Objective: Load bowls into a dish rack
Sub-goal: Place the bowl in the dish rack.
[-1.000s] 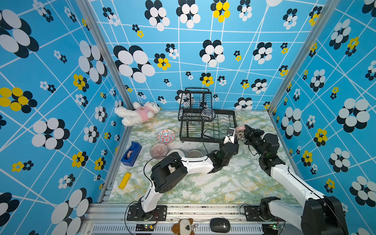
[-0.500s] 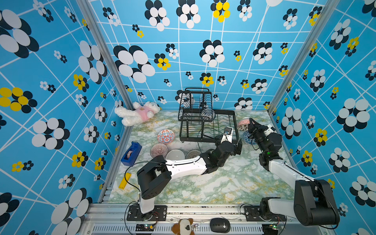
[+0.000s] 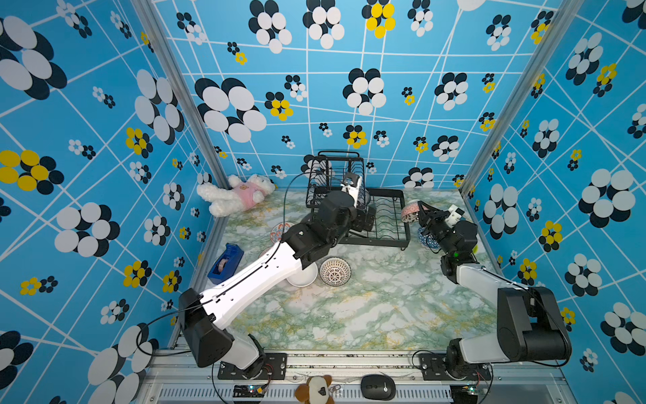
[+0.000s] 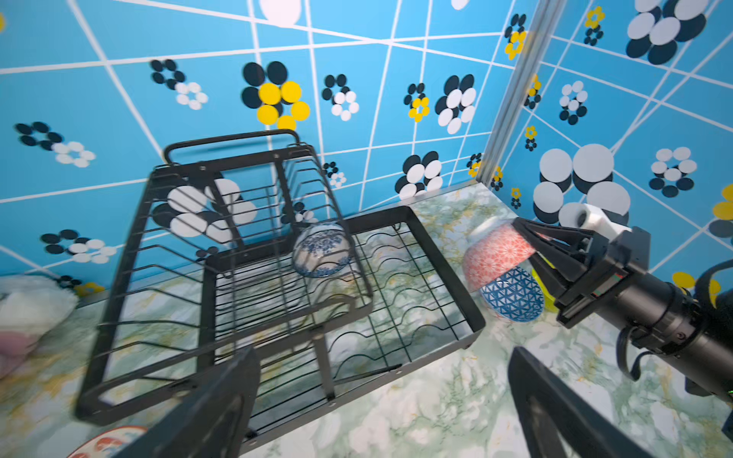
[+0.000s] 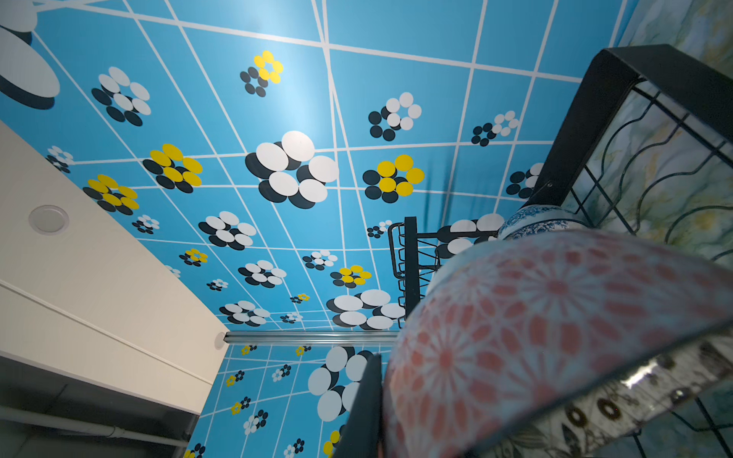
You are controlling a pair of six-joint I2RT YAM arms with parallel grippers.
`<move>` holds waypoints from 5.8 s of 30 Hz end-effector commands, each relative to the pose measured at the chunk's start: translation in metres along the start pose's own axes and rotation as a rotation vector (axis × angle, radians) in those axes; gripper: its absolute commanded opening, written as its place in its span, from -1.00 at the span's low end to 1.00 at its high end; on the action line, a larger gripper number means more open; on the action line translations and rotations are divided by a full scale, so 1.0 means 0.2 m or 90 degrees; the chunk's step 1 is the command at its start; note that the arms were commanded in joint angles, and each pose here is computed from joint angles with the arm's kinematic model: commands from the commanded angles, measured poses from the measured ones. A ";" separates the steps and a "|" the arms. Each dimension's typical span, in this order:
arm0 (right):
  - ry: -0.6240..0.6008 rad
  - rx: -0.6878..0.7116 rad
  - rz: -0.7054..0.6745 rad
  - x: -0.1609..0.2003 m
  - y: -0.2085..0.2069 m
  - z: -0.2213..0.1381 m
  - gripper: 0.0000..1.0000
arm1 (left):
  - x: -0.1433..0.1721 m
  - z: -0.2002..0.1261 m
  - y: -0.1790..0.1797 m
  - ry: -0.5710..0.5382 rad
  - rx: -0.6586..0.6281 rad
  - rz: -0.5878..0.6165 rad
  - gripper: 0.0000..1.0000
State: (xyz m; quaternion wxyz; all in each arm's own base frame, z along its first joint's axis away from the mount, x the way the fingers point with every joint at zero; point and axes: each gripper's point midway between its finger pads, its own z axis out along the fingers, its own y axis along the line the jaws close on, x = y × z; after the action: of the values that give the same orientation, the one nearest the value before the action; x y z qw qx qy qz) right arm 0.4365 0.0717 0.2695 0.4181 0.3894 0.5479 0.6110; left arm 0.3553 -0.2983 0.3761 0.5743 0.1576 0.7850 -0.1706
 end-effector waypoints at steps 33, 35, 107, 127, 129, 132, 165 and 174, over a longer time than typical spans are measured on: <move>0.152 0.026 -0.085 0.42 -0.28 0.56 -1.00 | 0.84 0.40 1.09 0.214 0.097 -0.752 0.98; 0.164 0.026 -0.082 0.46 -0.29 0.60 -1.00 | 0.85 0.40 1.10 0.215 0.097 -0.758 0.98; -0.017 -0.087 0.015 0.54 -0.67 0.98 -1.00 | 0.97 0.50 0.99 0.273 0.132 -0.808 0.98; 0.012 0.095 0.023 0.61 -0.88 1.05 -0.98 | 1.00 0.52 0.99 0.280 0.130 -0.814 0.98; 0.009 0.096 0.025 0.61 -0.87 1.04 -0.97 | 1.00 0.52 0.99 0.281 0.130 -0.814 0.98; 0.010 0.096 0.025 0.61 -0.85 1.04 -0.91 | 1.00 0.52 0.99 0.281 0.130 -0.816 0.98; 0.028 0.132 0.066 0.64 -0.75 1.01 0.17 | 0.98 0.51 0.99 0.276 0.127 -0.805 0.98; 0.027 0.140 0.077 0.64 -0.76 0.97 0.35 | 0.98 0.51 1.00 0.277 0.122 -0.802 0.98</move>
State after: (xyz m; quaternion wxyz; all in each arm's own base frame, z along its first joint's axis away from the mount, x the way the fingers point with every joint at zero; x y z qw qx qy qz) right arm 0.5921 0.2652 0.1215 0.3252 0.4574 0.6006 0.5695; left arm 0.4708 -0.1529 0.1349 0.1687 -0.2650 0.8035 -0.5057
